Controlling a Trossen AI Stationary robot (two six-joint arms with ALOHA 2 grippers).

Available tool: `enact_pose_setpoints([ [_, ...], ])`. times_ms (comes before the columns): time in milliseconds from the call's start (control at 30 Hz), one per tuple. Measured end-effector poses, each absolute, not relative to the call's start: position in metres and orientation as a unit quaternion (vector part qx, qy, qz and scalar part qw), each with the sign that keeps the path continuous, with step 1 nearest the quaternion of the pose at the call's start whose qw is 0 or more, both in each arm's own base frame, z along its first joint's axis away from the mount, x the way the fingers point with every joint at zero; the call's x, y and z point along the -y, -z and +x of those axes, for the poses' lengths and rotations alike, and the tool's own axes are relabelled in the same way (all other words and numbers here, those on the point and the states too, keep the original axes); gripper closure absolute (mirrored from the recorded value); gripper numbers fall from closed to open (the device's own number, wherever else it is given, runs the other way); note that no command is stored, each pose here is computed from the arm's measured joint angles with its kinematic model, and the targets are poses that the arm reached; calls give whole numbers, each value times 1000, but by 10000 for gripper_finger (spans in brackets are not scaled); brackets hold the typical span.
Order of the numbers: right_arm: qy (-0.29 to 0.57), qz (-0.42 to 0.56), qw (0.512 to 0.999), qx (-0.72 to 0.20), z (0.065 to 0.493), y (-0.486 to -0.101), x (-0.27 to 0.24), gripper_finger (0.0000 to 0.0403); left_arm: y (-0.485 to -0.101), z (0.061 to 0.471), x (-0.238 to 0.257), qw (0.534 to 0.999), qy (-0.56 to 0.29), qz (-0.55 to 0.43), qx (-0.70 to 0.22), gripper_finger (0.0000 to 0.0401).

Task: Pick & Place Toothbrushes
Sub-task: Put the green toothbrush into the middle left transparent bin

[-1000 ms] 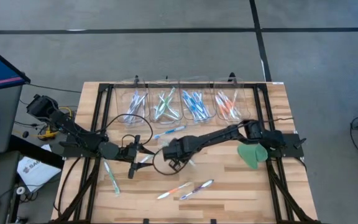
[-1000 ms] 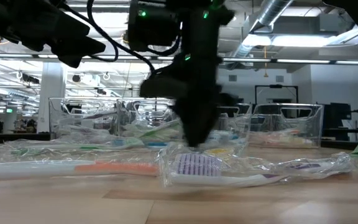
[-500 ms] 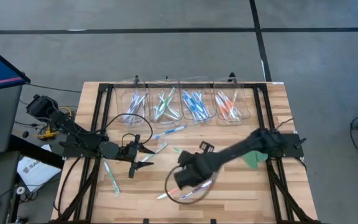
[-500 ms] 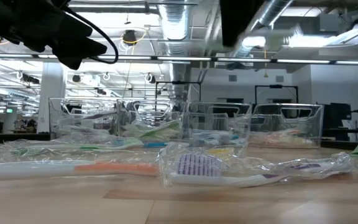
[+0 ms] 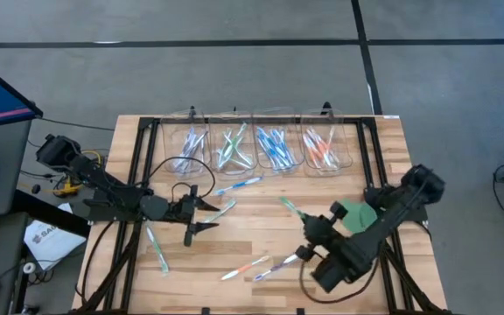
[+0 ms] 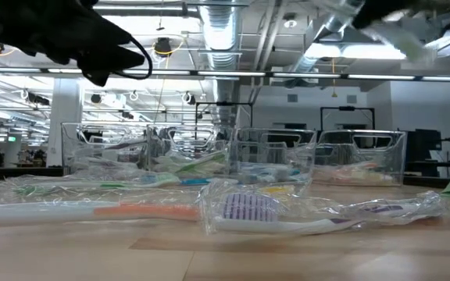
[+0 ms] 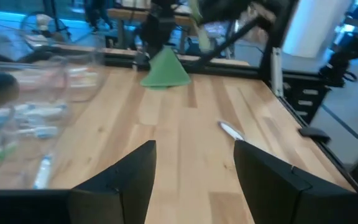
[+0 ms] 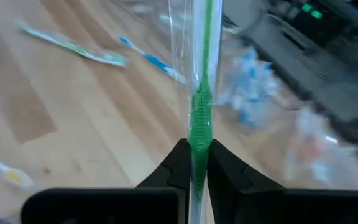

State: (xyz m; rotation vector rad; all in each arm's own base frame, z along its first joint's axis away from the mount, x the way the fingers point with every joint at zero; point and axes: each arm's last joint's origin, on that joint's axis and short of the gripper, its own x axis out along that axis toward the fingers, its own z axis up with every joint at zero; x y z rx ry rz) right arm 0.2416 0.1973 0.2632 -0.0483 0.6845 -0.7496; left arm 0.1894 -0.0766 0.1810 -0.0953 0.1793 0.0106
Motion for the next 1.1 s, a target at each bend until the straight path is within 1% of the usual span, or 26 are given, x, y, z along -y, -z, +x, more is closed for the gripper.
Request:
enact_pose_setpoints([
  [133,327,15,909,-257,229,-224,-190,381,-183,193,69,995,-26,-55,-76,193],
  [267,278,-11,933,-228,235,-192,-179,381,-184,195,64,996,-29,-36,-75,193],
  [400,208,37,960,-182,251,-183,-172,381,-185,196,64,997,13,-20,-71,193],
  [467,153,35,976,-153,258,-180,-177,381,-188,197,64,997,34,-26,-58,193],
  [533,87,27,988,-126,267,-185,-182,381,-190,198,65,997,53,-29,-43,193],
  [633,31,7,995,-90,274,-199,-186,381,-194,200,67,997,70,-26,-14,193],
  [733,19,14,996,-81,280,-206,-185,381,-193,204,69,997,78,-29,2,193],
  [867,17,7,996,-91,282,-205,-184,381,-183,211,73,994,103,-31,4,193],
  [1033,44,44,994,-91,290,-202,-172,381,-177,220,77,992,110,-38,50,193],
  [1100,52,45,994,-87,296,-197,-169,381,-178,225,78,991,109,-31,68,193],
])
